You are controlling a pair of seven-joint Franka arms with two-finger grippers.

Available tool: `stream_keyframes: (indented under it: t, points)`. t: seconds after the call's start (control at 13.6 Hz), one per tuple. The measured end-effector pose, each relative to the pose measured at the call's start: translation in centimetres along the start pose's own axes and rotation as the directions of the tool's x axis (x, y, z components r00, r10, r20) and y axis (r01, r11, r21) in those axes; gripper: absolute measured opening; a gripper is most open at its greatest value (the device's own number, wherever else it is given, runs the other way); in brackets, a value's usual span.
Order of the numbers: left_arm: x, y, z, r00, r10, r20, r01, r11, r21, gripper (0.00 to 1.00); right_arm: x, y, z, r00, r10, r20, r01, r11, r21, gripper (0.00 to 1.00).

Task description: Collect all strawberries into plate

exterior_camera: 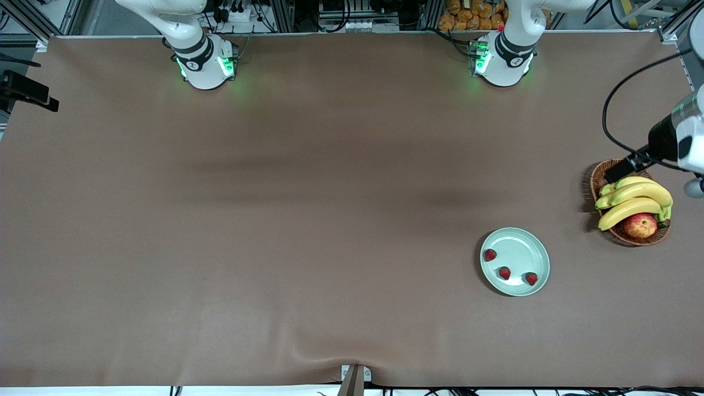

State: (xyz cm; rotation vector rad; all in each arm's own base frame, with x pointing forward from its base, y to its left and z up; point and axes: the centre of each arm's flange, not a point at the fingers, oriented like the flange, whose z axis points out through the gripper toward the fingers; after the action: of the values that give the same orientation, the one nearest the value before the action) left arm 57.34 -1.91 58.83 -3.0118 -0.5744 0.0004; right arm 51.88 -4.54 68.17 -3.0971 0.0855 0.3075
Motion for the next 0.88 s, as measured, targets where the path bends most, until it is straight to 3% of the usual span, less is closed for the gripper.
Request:
stream_keyframes:
  t: [0.22, 0.44, 0.66, 0.88]
  points:
    - [-1.6, -0.6, -1.6, 0.981, 0.192, 0.028, -0.191, 0.981, -0.018, 1.0, -0.3, -0.1, -0.2, 1.0, 0.017, 0.006, -0.017, 1.0, -0.001, 1.0]
    - [-4.1, 0.3, -2.9, 0.931, 0.359, 0.069, -0.358, 0.933, -0.029, 1.0, -0.3, -0.1, -0.2, 1.0, 0.021, 0.007, -0.021, 1.0, -0.001, 1.0]
    - [-6.8, 3.3, -3.7, 0.894, 0.439, 0.092, -0.439, 0.898, -0.025, 1.0, -0.3, -0.1, -0.2, 1.0, 0.025, 0.007, -0.025, 1.0, -0.003, 1.0]
    - [-7.1, 2.9, -4.1, 0.87, 0.485, 0.088, -0.484, 0.874, -0.029, 1.0, -0.3, 0.0, -0.2, 1.0, 0.03, 0.007, -0.03, 1.0, -0.004, 1.0]
